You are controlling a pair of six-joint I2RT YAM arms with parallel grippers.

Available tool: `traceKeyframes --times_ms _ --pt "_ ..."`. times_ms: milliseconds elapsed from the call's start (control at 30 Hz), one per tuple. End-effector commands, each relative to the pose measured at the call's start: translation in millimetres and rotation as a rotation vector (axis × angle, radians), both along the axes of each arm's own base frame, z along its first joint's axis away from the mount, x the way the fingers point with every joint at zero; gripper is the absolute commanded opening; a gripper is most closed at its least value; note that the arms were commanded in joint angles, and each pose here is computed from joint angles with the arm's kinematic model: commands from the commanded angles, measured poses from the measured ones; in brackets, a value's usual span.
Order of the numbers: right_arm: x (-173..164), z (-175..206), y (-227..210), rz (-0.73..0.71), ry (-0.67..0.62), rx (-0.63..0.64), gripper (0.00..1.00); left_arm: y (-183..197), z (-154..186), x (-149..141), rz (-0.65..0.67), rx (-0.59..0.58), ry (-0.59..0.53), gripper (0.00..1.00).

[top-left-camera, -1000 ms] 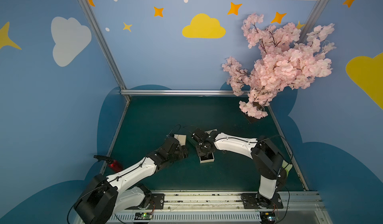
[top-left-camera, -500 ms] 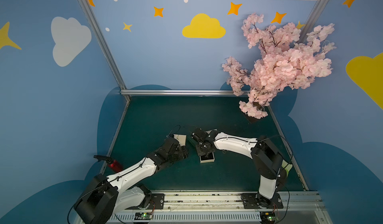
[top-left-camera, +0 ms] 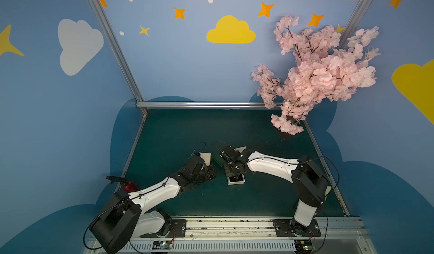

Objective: Take the rings out of the lift-off lid box
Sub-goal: Take out the ring from the jewelry box.

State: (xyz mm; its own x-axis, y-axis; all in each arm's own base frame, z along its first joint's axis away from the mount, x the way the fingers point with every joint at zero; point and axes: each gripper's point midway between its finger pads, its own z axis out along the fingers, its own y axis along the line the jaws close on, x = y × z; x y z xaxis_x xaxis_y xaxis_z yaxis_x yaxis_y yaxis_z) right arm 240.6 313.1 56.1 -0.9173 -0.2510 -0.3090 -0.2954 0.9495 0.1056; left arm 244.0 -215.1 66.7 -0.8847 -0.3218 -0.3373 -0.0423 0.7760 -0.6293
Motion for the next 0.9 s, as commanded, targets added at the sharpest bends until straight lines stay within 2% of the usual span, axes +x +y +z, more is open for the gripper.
traceKeyframes --times_ms 0,233,567,867 --pt "2 8 1 -0.027 0.000 0.047 0.00 -15 12 5 -0.033 -0.051 -0.034 0.76" --pt "5 10 6 -0.051 0.023 0.107 0.00 -36 20 10 -0.084 -0.095 -0.061 0.76" --pt "8 8 9 -0.095 0.070 0.226 0.00 -53 1 17 -0.111 -0.113 -0.010 0.75" --pt "10 7 9 -0.090 0.071 0.234 0.00 -62 -7 21 -0.131 -0.107 0.011 0.74"
